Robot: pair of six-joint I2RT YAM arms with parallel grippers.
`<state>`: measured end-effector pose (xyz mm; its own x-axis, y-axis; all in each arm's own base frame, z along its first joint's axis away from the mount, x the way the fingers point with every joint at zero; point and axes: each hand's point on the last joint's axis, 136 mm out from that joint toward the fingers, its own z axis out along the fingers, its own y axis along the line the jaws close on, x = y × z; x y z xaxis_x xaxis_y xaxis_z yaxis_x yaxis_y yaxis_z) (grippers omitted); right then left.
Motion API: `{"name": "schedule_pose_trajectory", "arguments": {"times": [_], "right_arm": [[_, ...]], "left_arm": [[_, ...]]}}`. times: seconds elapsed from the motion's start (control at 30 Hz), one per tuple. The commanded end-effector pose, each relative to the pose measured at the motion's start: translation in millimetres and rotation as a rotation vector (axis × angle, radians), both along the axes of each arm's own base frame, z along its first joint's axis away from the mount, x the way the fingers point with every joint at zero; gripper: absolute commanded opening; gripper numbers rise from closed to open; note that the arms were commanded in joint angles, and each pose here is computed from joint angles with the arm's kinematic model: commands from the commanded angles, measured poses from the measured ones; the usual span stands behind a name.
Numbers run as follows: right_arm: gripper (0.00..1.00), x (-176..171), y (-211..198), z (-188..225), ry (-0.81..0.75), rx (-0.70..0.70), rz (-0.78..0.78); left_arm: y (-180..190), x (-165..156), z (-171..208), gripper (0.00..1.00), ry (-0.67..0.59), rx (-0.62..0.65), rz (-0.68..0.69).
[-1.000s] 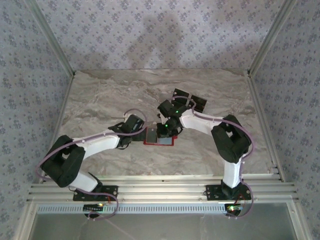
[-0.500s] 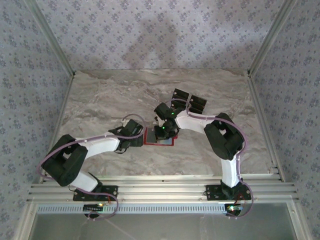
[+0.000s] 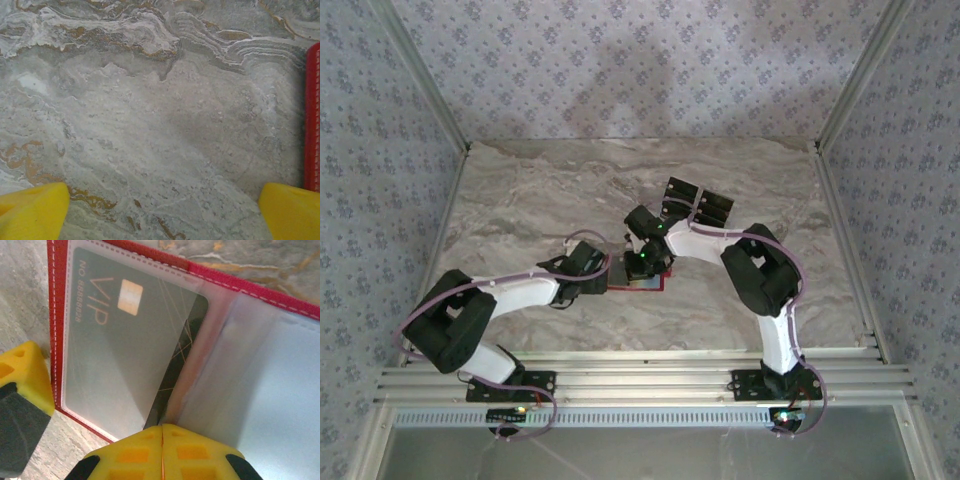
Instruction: Put the credit cards into the card holder
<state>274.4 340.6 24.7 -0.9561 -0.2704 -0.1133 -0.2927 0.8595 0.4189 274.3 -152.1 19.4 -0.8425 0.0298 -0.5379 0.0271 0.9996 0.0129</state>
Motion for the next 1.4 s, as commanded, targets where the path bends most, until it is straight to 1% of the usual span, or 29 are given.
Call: {"name": "schedule_pose_trajectory", "arguments": {"times": [0.0,0.23,0.43,0.53,0.63,0.67,0.8,0.93,1.13,1.37], "right_arm": [[0.09,-5.6,9.0,-5.7,0.032,0.004,0.017],[0.09,-8.2,17.8,-6.3,0.050,0.025,0.031],[0.09,-11.9,16.5,-4.9,0.058,0.027,0.037],[0.09,-10.5,13.9,5.3,0.045,0.043,0.031],[0.11,-6.1,11.5,25.3,0.014,0.069,0.025],[0.12,-4.1,10.2,34.0,-0.001,0.080,0.025],[0.26,5.0,-0.6,59.1,-0.052,0.088,0.010],[0.35,16.5,-17.0,62.5,-0.086,0.037,0.008],[0.39,37.1,-26.8,54.2,-0.162,-0.041,0.079],[0.41,54.5,-29.4,33.3,-0.176,-0.089,0.121]], "left_arm": [[-9.7,-15.7,-16.5,0.99,0.061,-0.012,-0.042],[-14.5,-21.9,-19.8,0.99,0.062,-0.031,-0.041],[-15.9,-27.6,-19.7,0.99,0.062,-0.037,-0.041],[-12.7,-28.3,-13.6,0.99,0.052,-0.034,-0.033],[-9.4,-26.6,-0.8,0.99,0.026,-0.029,-0.027],[-9.0,-26.0,3.8,1.00,0.016,-0.030,-0.028],[-10.9,-21.2,21.7,1.00,-0.017,-0.040,-0.035],[-15.0,-14.1,33.2,1.00,-0.039,-0.041,-0.043],[-20.5,-4.9,37.4,1.00,-0.048,-0.036,-0.048],[-23.2,-2.8,31.2,1.00,-0.034,-0.028,-0.049]]}}
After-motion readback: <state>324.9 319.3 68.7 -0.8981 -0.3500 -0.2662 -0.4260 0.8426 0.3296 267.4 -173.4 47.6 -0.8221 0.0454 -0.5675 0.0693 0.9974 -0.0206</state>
